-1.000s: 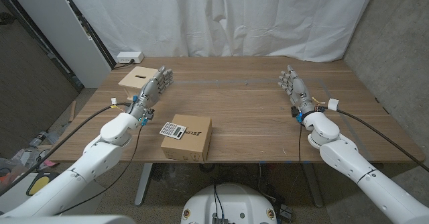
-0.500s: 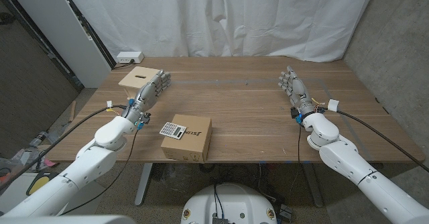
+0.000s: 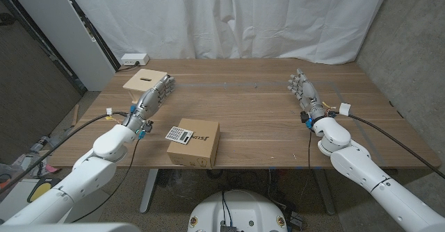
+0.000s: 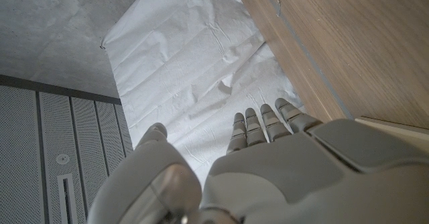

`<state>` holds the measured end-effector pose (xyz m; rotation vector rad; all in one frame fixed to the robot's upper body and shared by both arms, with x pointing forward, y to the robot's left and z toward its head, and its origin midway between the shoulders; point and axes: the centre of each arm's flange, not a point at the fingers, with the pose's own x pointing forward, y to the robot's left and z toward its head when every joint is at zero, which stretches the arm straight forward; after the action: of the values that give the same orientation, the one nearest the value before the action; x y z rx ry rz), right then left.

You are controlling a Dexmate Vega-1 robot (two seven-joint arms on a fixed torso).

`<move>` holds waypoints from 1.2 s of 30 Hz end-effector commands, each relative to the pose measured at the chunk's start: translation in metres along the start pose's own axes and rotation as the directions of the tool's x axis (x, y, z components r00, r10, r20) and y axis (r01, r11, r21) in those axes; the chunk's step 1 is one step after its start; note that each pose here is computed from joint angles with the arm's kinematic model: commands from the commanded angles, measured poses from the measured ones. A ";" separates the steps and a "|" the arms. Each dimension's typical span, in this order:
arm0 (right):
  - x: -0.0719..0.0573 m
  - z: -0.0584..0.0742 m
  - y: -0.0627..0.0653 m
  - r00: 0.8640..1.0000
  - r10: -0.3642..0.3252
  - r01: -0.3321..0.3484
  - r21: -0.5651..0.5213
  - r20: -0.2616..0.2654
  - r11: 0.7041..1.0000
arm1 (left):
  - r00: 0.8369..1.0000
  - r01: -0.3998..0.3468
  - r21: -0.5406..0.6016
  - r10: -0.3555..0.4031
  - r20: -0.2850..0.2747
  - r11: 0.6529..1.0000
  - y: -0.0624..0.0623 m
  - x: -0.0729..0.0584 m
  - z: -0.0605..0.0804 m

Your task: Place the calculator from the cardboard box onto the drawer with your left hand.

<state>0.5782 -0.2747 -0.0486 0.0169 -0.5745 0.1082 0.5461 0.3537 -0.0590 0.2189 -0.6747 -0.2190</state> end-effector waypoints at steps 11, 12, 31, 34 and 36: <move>-0.001 0.003 0.007 1.000 0.013 -0.013 -0.015 -0.015 1.000 | 0.999 -0.034 0.007 0.034 -0.004 0.999 0.003 -0.026 -0.013; -0.001 0.003 0.007 1.000 0.012 -0.013 -0.015 -0.014 1.000 | 0.999 -0.036 0.007 0.036 -0.004 0.999 0.003 -0.027 -0.012; 0.001 0.004 0.012 1.000 0.016 -0.016 -0.015 -0.016 1.000 | 0.996 -0.068 0.011 0.069 -0.064 0.998 0.005 -0.054 -0.009; 0.001 0.004 0.012 1.000 0.016 -0.016 -0.014 -0.017 1.000 | 0.995 -0.068 0.016 0.069 -0.075 0.998 0.006 -0.060 -0.007; 0.000 0.004 0.013 1.000 0.016 -0.016 -0.014 -0.018 1.000 | 0.994 -0.072 0.019 0.074 -0.082 0.997 0.006 -0.063 -0.006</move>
<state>0.5759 -0.2647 -0.0459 -0.0026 -0.5590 0.1187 0.5170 0.3720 -0.0928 0.2126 -0.6368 -0.1531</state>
